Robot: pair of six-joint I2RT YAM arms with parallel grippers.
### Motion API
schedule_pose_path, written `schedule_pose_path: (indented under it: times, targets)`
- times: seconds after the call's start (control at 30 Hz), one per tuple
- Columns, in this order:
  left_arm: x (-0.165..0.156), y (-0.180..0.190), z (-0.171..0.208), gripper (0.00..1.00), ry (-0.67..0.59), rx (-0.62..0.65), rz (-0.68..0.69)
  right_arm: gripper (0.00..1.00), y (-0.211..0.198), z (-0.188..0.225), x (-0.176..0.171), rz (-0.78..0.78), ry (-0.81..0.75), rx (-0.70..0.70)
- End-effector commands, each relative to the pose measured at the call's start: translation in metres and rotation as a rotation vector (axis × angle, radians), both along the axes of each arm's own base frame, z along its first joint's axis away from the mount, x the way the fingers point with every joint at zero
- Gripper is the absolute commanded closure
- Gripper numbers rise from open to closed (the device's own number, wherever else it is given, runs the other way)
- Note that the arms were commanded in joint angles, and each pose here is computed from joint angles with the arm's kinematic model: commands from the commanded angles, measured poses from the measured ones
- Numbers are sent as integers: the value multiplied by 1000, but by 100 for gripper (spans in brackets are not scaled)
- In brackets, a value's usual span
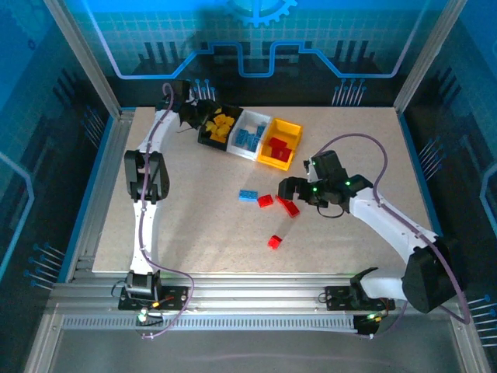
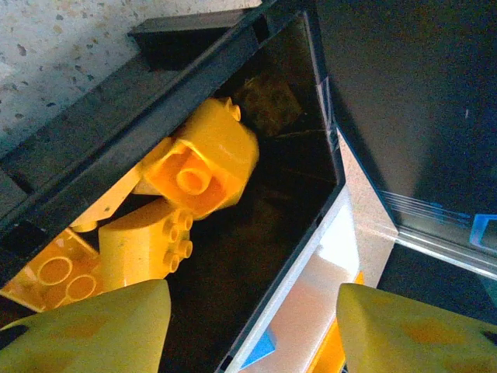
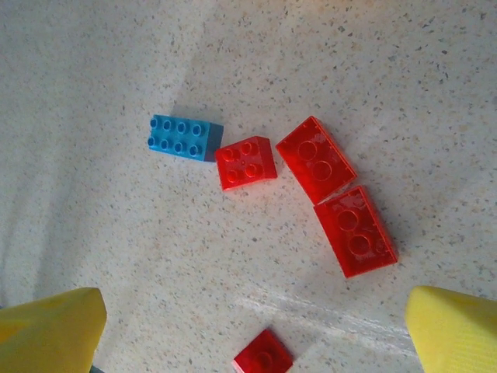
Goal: Sort the legos into containers by color
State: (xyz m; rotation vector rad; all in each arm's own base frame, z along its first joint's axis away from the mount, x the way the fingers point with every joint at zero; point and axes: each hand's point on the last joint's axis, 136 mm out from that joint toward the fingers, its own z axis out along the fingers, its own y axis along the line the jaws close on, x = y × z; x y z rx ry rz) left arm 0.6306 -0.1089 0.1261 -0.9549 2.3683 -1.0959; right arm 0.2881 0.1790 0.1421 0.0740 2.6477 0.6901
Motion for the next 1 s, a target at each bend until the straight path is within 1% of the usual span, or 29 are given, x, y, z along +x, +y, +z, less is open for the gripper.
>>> schedule_pose_path:
  times: [0.0, 0.17, 0.27, 0.37, 0.5, 0.6, 0.7, 0.8, 0.97]
  targets:
    - [-6, -4, 29, 38, -39, 3, -34, 0, -4, -2, -3, 56, 34, -99]
    - [-28, -2, 46, 36, -45, 47, -69, 3, -11, -20, -9, 179, 164, -252]
    - [-54, -4, 59, 35, -53, 66, -99, 5, -14, -35, -11, 257, 223, -337]
    - [-90, -14, 67, 34, -60, 98, -165, 9, -13, -50, -5, 316, 251, -401]
    - [-149, -27, 60, 32, -24, 144, -249, 20, -3, -66, 4, 399, 258, -448]
    - [-191, -34, 46, 31, 20, 129, -271, 25, 3, -77, 9, 457, 250, -517]
    - [-227, -38, 33, 30, 56, 110, -271, 30, 3, -87, 12, 479, 256, -573]
    - [-254, -38, 27, 29, 77, 118, -276, 32, 1, -95, 12, 482, 271, -598]
    - [-281, -34, 26, 29, 90, 135, -281, 36, -4, -104, 10, 477, 291, -625]
